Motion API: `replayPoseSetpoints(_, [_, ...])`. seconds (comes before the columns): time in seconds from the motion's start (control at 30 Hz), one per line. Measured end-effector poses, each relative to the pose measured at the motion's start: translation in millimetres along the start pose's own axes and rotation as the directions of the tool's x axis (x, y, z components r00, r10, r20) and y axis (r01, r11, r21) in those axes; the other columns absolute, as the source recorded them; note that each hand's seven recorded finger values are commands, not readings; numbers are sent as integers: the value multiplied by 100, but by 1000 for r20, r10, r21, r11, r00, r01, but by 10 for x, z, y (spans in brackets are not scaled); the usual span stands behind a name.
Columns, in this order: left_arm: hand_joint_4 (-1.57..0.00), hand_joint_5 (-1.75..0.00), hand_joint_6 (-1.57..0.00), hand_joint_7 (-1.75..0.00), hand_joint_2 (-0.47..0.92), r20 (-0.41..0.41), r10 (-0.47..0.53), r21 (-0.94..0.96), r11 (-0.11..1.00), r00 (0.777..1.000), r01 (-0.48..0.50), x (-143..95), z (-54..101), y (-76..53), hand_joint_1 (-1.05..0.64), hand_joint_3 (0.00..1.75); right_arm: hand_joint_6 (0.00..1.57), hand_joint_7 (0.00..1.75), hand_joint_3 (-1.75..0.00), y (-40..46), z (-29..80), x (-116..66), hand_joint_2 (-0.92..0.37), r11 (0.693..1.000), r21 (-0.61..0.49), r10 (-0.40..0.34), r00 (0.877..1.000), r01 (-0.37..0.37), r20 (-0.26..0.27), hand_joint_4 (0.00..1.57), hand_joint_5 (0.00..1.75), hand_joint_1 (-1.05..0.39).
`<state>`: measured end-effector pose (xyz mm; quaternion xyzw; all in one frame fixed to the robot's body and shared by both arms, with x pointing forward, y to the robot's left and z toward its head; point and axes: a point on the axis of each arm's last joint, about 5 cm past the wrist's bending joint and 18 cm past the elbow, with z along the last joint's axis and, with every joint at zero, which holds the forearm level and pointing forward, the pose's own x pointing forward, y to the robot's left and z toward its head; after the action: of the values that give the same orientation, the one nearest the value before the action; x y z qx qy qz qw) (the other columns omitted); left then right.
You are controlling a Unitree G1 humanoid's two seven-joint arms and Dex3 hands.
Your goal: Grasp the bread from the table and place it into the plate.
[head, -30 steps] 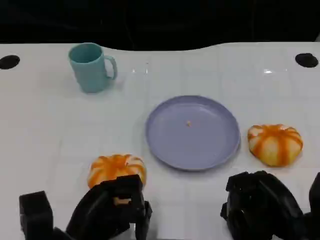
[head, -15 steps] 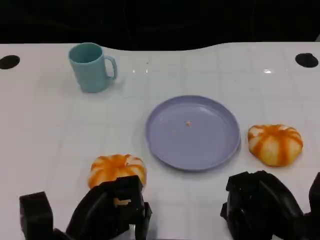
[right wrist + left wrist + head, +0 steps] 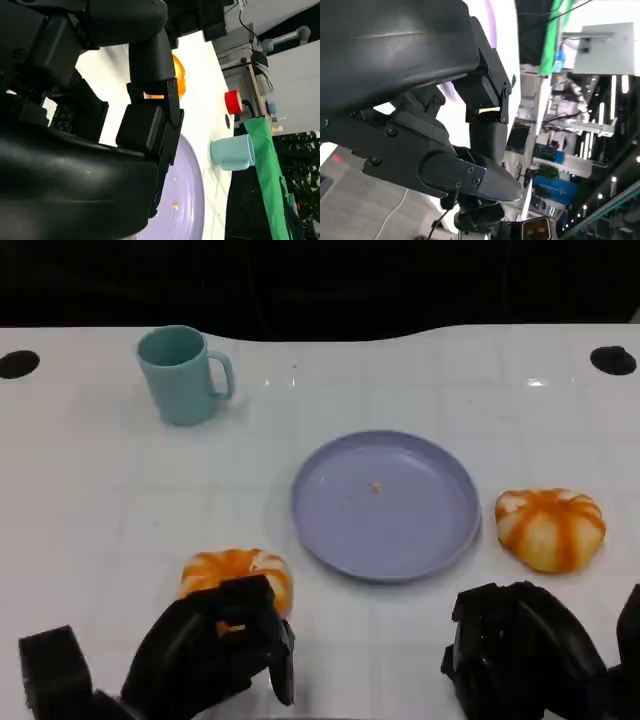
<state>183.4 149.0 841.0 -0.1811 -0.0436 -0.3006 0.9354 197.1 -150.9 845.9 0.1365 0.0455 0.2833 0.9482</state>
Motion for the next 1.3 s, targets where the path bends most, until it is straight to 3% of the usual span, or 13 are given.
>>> replayPoseSetpoints(0.3, [-74,-149,-73,-107,92,31,4,81,997,1000,-6,11,72,4,-78,4,157,101,-140,0,-1,0,-4,1000,1,-1,1000,1,-2,150,138,-105])
replayPoseSetpoints(0.4, [-69,-140,-58,-104,92,37,12,187,982,999,-19,17,131,0,-80,10,157,101,-139,0,-1,0,-5,1000,1,-1,1000,1,-2,150,138,-105])
replayPoseSetpoints(0.57, [-61,-128,-41,-95,91,68,12,446,894,998,-42,13,309,11,-78,5,157,102,-139,1,-1,1,-6,1000,0,0,1000,0,-3,150,137,-105])
replayPoseSetpoints(0.83, [-31,-109,-15,-78,92,90,7,626,777,996,-62,5,537,7,-86,4,157,103,-138,3,3,3,-5,1000,-3,-3,1000,3,-1,151,138,-105])
replayPoseSetpoints(1.07, [-14,-103,-3,-67,92,69,24,844,532,997,-71,-53,711,-30,-89,11,157,101,-137,4,4,3,-5,1000,0,4,1000,-4,0,152,136,-105])
replayPoseSetpoints(1.3, [-11,-97,-9,-44,92,57,47,961,267,997,-67,-90,853,-97,-90,6,157,100,-137,3,2,3,-4,1000,5,8,1000,-8,-3,152,136,-105])
